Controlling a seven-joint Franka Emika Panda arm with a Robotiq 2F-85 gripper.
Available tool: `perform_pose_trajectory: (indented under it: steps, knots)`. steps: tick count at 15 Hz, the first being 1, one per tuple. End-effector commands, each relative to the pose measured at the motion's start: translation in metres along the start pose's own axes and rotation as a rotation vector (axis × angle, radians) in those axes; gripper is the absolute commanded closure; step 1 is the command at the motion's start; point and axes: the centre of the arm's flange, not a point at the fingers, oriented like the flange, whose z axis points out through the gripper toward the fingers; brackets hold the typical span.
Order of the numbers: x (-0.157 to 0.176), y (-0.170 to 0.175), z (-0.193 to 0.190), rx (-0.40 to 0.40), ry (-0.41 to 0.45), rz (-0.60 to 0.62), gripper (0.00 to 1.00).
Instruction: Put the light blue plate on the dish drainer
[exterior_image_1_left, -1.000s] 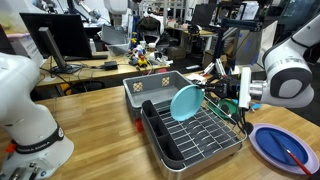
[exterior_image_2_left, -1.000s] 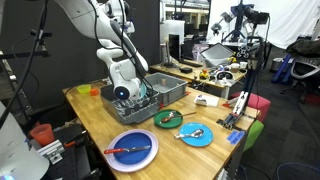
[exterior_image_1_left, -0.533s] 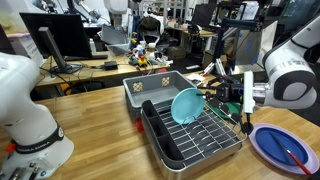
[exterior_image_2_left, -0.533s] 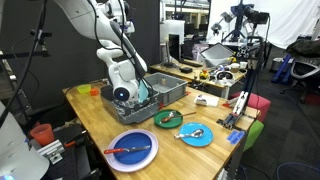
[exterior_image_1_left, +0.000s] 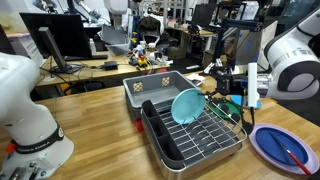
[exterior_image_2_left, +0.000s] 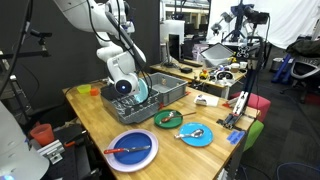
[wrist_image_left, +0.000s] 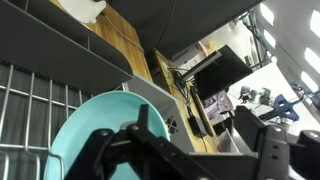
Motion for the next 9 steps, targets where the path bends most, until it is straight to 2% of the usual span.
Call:
perform_pose_trajectory:
  steps: [1, 2, 3, 9]
  knots:
    - [-0.0052, -0.0058, -0.0013, 0.0, -0.01, -0.013, 0.09]
    - [-0.01, -0.0103, -0.0031, 0.001, -0.018, -0.023, 0.01]
    - [-0.0131, -0.0119, -0.0052, 0.001, -0.02, -0.027, 0.0]
    - [-0.0145, -0.0092, -0.0076, -0.003, -0.018, -0.023, 0.0]
